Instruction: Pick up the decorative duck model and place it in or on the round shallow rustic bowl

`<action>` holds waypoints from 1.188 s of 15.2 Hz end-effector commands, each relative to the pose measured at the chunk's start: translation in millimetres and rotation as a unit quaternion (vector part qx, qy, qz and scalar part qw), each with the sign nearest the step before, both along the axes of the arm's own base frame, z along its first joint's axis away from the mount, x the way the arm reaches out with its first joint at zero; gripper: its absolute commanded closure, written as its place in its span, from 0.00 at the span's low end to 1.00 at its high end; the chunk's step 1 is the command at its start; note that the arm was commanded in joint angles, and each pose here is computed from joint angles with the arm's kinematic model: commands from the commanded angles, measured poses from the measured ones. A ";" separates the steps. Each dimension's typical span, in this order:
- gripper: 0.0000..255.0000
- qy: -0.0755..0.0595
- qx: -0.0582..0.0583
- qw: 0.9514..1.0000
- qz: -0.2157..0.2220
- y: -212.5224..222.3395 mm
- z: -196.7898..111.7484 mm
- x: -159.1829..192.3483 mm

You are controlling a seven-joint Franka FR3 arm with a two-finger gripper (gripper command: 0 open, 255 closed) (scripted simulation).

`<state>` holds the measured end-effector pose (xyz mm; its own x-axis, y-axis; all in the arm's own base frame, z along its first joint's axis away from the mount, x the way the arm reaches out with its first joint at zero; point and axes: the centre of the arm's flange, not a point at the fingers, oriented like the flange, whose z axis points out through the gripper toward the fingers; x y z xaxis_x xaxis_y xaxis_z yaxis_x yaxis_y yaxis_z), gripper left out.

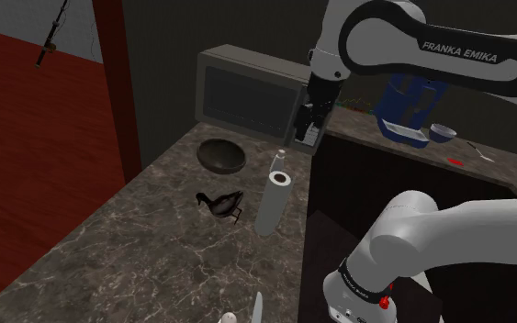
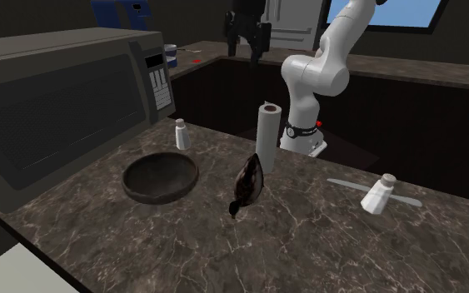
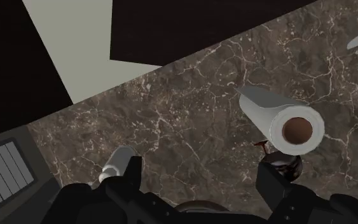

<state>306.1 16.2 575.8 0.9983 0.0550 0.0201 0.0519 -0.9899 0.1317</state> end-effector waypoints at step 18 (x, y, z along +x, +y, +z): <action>0.00 -0.080 0.059 0.984 0.150 96.1 -164.6 68.7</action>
<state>366.9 106.3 422.2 0.9291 0.3196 0.1860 0.3158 -0.9475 0.0505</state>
